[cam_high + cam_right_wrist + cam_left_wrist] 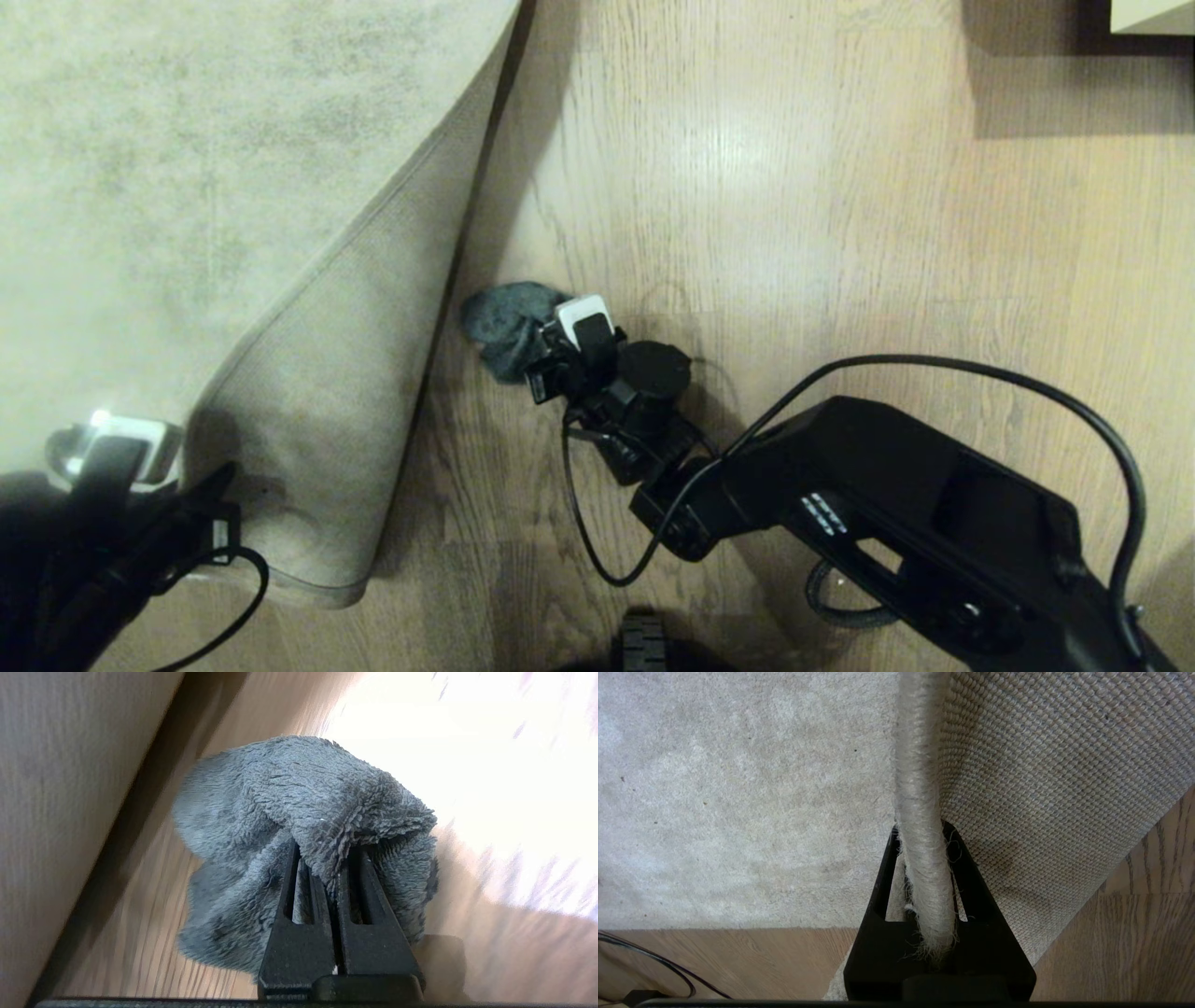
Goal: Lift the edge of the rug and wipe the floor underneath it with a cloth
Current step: Wipe the floor under the carpet with a rag
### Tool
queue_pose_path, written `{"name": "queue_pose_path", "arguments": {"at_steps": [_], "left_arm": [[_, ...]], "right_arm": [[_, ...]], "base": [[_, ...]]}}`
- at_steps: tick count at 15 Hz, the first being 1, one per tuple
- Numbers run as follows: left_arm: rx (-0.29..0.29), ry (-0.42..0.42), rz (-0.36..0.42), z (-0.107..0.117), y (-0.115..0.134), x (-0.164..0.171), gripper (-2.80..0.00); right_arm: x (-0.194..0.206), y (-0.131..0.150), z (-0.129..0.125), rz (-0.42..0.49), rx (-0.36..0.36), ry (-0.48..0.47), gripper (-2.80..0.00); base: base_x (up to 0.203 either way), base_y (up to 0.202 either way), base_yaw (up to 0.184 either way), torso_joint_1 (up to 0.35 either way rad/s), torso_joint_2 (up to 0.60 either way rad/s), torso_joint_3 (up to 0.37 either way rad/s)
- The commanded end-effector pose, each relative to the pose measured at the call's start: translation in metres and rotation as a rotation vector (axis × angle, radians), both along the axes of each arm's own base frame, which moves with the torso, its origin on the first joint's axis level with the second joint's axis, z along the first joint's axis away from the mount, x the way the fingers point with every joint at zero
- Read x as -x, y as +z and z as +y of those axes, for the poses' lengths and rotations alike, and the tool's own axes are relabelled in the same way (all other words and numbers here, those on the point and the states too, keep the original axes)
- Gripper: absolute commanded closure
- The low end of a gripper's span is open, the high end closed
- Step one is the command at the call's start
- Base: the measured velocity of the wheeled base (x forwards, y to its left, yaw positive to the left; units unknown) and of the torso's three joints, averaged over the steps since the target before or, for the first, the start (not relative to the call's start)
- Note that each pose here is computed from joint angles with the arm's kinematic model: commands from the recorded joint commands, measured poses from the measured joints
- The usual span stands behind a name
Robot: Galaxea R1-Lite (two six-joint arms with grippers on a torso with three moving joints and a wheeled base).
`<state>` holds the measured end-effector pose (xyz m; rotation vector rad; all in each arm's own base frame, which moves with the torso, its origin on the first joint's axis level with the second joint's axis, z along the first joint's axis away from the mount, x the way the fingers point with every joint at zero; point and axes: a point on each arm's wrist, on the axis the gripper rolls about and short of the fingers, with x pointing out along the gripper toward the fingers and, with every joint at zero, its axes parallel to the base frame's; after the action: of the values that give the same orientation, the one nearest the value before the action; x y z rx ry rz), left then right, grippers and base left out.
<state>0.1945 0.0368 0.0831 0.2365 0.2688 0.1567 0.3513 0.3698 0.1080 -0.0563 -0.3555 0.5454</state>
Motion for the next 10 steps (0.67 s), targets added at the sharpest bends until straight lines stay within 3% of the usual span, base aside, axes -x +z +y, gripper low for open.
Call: {"name": "queue_pose_path", "arguments": {"at_steps": [1,4,10], "left_arm": [[-0.011,0.001,-0.049,0.000,0.005,-0.001,0.00],[-0.012,0.000,-0.051,0.000,0.006,-0.001,0.00],[-0.011,0.004,-0.052,0.001,0.006,0.000,0.00]], "right_arm": [[0.001,0.036,-0.012,-0.047,-0.048,-0.016,0.00],[0.000,0.061,-0.037,-0.046,-0.049,-0.053,0.00],[0.005,0.059,-0.111,0.044,0.033,-0.164,0.00]], "base": [[0.000,0.000,0.000,0.000,0.00,0.000],[0.000,0.000,0.000,0.000,0.00,0.000],[0.000,0.000,0.000,0.000,0.00,0.000]]}}
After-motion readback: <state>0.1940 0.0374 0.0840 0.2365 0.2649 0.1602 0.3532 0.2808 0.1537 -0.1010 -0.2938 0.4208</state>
